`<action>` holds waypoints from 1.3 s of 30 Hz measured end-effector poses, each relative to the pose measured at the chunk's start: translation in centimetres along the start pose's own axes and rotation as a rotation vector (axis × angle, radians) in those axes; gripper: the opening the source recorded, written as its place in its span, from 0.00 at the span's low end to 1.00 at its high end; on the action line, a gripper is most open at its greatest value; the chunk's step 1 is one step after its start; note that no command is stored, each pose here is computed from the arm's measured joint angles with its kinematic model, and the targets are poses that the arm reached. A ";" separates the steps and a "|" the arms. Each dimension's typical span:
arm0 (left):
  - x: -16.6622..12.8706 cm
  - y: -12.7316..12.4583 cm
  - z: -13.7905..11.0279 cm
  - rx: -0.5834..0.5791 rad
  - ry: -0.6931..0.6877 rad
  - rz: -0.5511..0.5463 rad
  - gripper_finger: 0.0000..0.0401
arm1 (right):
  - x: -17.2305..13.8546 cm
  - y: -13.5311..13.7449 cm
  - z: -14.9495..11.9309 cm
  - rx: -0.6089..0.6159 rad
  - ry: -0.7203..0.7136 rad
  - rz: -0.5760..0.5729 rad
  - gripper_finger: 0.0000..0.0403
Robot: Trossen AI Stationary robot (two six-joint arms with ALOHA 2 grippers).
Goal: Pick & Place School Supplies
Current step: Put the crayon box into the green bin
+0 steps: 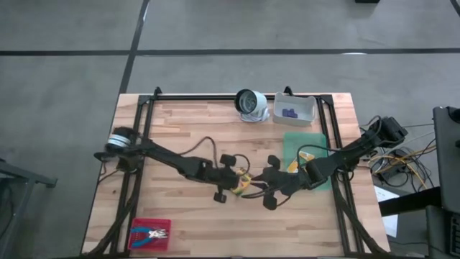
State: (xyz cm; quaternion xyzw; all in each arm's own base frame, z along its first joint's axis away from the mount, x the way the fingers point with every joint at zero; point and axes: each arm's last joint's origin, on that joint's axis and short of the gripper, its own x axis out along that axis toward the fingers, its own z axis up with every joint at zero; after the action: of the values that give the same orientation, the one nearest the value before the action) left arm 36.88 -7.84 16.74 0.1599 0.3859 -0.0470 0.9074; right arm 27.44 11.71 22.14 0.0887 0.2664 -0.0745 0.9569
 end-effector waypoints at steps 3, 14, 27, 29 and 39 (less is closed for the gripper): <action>-3.4 0.8 1.3 -0.015 -0.040 0.004 0.09 | 0.0 0.0 0.0 0.003 0.003 0.004 0.16; -9.0 1.3 -0.9 -0.100 -0.072 -0.045 0.09 | 3.3 0.6 -3.0 0.059 0.120 -0.033 0.15; -8.1 2.5 -3.1 -0.879 -0.183 -0.099 0.09 | 8.3 2.4 -5.1 0.036 0.190 -0.112 0.14; -8.0 2.9 -3.3 -0.899 -0.172 -0.085 0.09 | 8.6 2.7 -4.9 0.015 0.195 -0.113 0.14; -7.9 3.3 -3.5 -1.086 -0.151 -0.110 0.09 | 8.8 3.2 -4.2 -0.007 0.185 -0.103 0.14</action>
State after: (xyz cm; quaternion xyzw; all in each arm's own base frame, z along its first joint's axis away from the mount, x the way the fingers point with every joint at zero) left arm 29.60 -3.91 20.94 -0.3556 0.2965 0.1003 0.8807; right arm 33.38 14.84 14.38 0.0779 0.3582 -0.1142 0.9233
